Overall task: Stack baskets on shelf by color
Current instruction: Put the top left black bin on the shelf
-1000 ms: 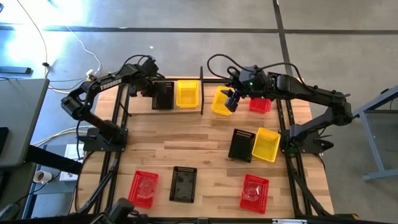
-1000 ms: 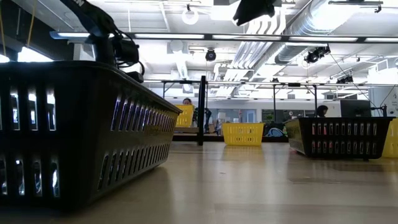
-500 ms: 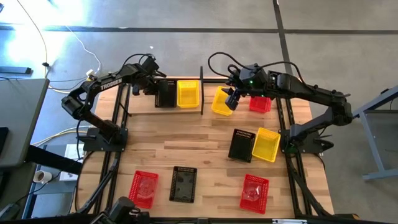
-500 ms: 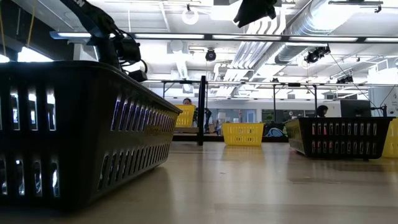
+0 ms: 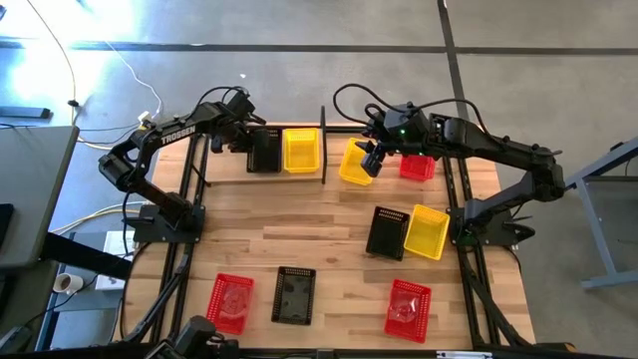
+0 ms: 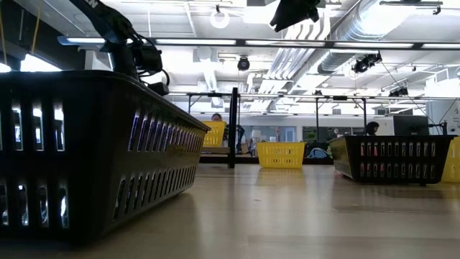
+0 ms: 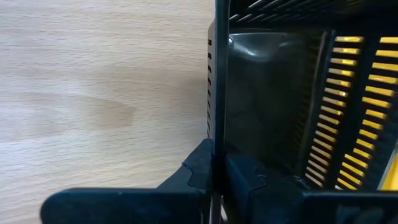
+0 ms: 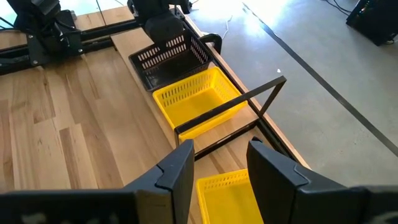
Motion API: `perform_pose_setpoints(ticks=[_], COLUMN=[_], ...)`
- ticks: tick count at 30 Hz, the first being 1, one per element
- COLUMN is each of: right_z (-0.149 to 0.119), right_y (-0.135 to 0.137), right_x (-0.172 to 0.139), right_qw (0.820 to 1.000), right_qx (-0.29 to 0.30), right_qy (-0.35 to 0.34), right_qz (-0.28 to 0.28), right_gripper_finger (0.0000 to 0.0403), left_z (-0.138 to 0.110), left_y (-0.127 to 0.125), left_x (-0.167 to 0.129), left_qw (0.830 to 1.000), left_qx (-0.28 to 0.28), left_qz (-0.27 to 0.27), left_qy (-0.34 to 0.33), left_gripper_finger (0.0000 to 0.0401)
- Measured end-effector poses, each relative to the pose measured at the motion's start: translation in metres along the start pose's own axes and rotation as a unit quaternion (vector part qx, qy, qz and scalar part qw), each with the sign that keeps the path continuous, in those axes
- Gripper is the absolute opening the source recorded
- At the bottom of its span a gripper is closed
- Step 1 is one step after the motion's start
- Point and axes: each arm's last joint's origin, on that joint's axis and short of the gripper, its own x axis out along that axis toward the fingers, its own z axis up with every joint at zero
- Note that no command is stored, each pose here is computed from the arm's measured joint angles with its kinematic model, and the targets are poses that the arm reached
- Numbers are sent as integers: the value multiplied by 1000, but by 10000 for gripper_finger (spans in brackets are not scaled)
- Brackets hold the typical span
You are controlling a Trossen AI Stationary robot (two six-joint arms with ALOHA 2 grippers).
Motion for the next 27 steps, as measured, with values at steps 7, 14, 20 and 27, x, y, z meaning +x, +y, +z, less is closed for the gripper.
perform_pose_setpoints(ticks=[7, 14, 20, 27], right_z=[0, -1, -1, -1], right_y=[0, 0, 0, 0], right_x=[0, 0, 0, 0], right_qw=[1000, 1000, 1000, 1000], right_qx=[7, 8, 9, 17], right_qy=[2, 3, 3, 3], right_qz=[-1, -1, -1, -1], right_gripper_finger=[134, 134, 134, 134], left_z=[0, 0, 0, 0], left_y=[-1, -1, -1, 0], left_x=[0, 0, 0, -3], left_qw=[1000, 1000, 1000, 1000], left_qx=[4, 7, 23, 28], left_qz=[-10, -9, -8, 0], left_qy=[7, 4, 3, -7], left_gripper_finger=[39, 71, 78, 79])
